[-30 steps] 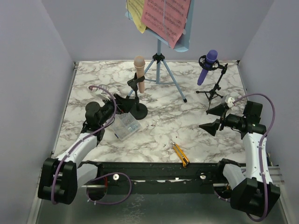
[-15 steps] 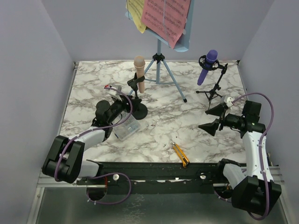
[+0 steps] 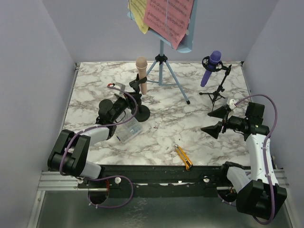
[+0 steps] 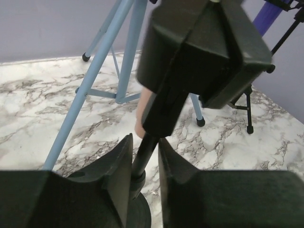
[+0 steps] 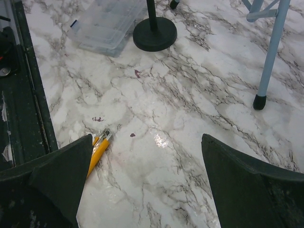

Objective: Pack up the instrument practice props
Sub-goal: Move the microphone stand with the microphone to the center of the board.

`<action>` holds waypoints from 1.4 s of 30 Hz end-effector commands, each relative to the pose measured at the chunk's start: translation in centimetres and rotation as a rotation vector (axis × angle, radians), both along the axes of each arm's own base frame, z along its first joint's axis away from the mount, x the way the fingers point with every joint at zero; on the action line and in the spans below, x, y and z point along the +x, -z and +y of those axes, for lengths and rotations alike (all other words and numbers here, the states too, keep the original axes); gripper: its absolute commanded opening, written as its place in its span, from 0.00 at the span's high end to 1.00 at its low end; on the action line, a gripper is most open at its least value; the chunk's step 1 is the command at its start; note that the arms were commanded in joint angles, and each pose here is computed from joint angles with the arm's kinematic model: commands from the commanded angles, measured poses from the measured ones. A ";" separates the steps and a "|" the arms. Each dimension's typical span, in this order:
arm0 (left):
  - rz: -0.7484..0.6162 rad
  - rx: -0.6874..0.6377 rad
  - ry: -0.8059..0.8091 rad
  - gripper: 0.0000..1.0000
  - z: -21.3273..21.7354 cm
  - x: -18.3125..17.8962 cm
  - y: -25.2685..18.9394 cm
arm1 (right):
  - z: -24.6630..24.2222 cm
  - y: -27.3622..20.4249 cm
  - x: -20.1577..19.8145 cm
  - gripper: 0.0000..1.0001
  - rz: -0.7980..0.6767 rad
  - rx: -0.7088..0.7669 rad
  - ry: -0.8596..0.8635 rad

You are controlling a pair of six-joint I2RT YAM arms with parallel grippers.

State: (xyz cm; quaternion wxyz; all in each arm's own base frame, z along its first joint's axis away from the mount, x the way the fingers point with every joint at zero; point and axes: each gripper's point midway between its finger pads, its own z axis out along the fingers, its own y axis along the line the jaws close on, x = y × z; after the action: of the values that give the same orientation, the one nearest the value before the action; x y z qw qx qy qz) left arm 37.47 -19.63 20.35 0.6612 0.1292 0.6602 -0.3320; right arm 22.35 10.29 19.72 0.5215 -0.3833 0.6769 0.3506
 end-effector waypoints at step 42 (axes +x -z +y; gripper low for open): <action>-0.425 0.003 0.290 1.00 -9.9 -12.1 -8.1 | 1.2 -0.7 -1.0 0.00 0.012 0.060 -0.064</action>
State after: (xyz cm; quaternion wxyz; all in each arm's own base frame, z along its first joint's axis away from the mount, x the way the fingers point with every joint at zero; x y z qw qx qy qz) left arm 27.03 -29.10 24.69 0.6837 0.3021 0.5343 -0.3947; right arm 21.88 11.03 20.09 0.5190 -0.3878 0.6658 0.3702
